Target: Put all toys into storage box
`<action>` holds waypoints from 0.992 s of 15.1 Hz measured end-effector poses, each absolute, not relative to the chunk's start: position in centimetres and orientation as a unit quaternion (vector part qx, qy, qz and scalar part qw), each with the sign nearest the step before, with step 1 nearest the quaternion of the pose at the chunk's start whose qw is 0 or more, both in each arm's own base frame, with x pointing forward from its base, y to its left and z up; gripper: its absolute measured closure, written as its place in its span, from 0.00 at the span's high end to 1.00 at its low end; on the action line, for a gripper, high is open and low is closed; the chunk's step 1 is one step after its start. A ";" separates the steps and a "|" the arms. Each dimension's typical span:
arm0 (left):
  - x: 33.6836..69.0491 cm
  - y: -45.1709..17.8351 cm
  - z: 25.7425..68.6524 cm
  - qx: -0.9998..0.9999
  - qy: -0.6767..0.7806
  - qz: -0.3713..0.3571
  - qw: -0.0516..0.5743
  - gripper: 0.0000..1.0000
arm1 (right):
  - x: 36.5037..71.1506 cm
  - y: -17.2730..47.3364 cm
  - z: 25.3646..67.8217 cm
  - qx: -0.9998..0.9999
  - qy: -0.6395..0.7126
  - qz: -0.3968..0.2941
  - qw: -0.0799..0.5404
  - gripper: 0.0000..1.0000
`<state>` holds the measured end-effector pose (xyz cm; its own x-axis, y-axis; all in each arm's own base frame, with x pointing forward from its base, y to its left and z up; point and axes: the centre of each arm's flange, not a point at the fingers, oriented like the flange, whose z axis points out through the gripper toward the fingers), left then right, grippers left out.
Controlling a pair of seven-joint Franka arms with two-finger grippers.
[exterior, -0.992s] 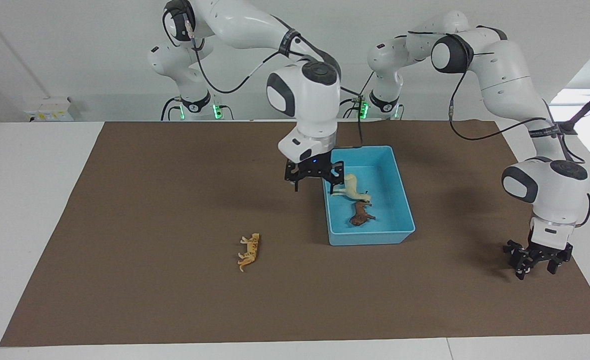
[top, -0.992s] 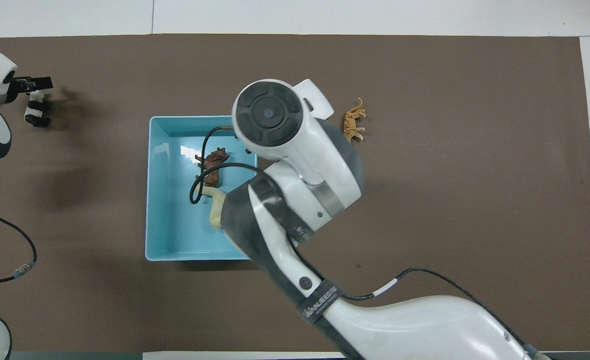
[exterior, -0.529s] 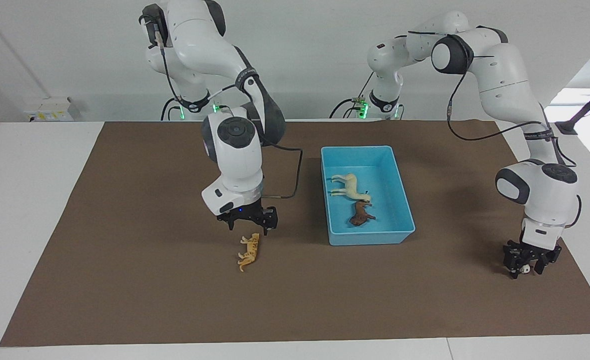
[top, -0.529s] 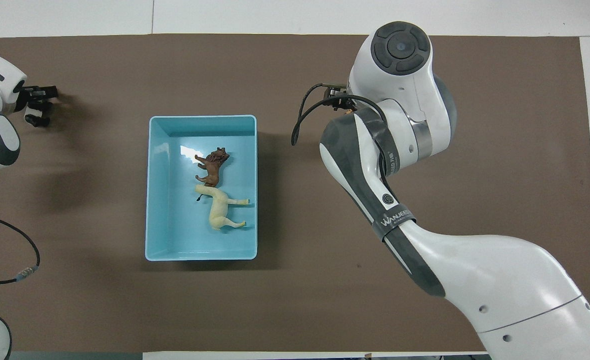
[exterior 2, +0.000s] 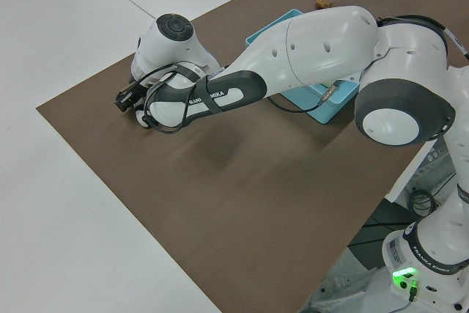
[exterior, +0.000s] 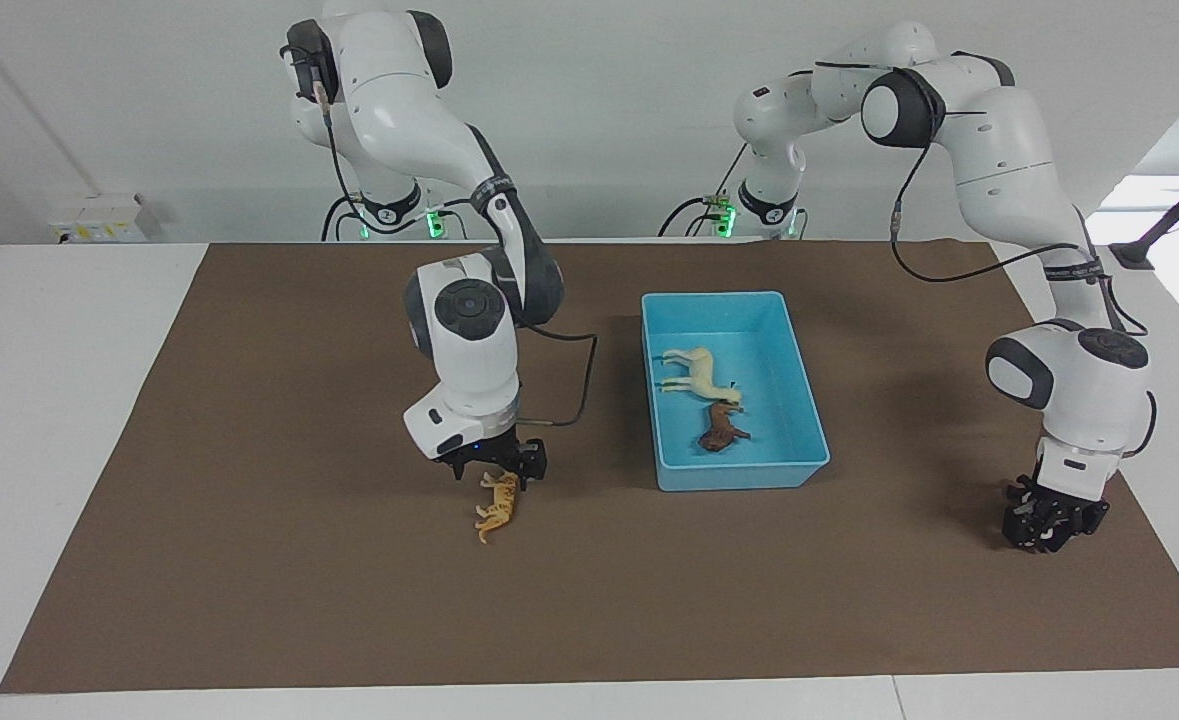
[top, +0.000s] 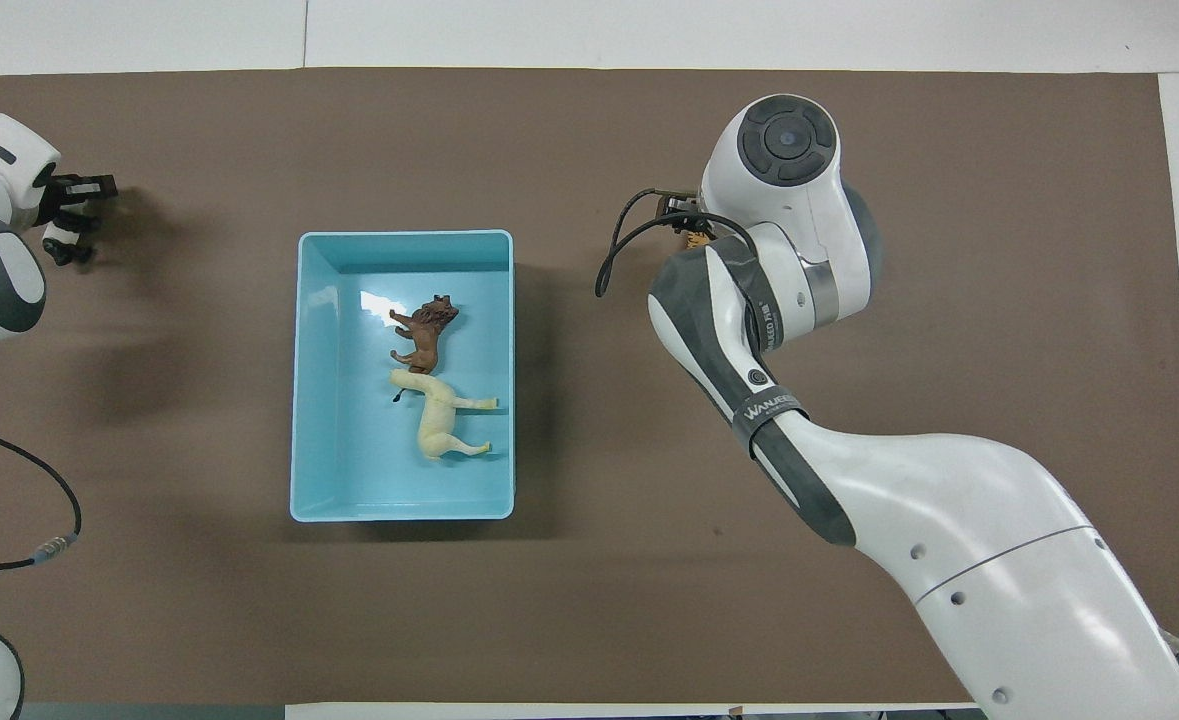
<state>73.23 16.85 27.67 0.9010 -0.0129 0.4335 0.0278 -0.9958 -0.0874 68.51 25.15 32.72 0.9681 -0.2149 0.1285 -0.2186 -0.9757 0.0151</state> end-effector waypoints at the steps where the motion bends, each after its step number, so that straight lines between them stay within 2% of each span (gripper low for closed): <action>1: 73.4 16.6 27.8 -0.976 -0.002 -0.213 0.043 0.10 | 68.6 25.2 31.9 0.992 -0.108 0.063 0.015 1.00; 6: 75.7 11.6 32.4 -0.984 -0.024 -0.176 0.025 0.09 | 68.8 25.4 29.4 0.992 -0.106 0.064 0.018 1.00; 9: 75.6 12.0 32.5 -0.984 -0.027 -0.173 0.035 0.09 | 68.7 25.7 28.7 0.993 -0.104 0.062 0.019 0.99; 10: 75.4 13.1 32.5 -0.984 -0.023 -0.171 0.052 0.17 | 68.7 25.8 28.8 0.993 -0.103 0.063 0.018 0.97; 12: 75.1 15.2 32.5 -0.982 -0.005 -0.168 0.089 0.37 | 68.7 25.8 28.7 0.992 -0.105 0.062 0.017 0.74; 15: 74.6 17.8 32.8 -0.979 0.043 -0.170 0.103 0.67 | 68.8 25.7 28.9 0.992 -0.111 0.061 0.009 0.43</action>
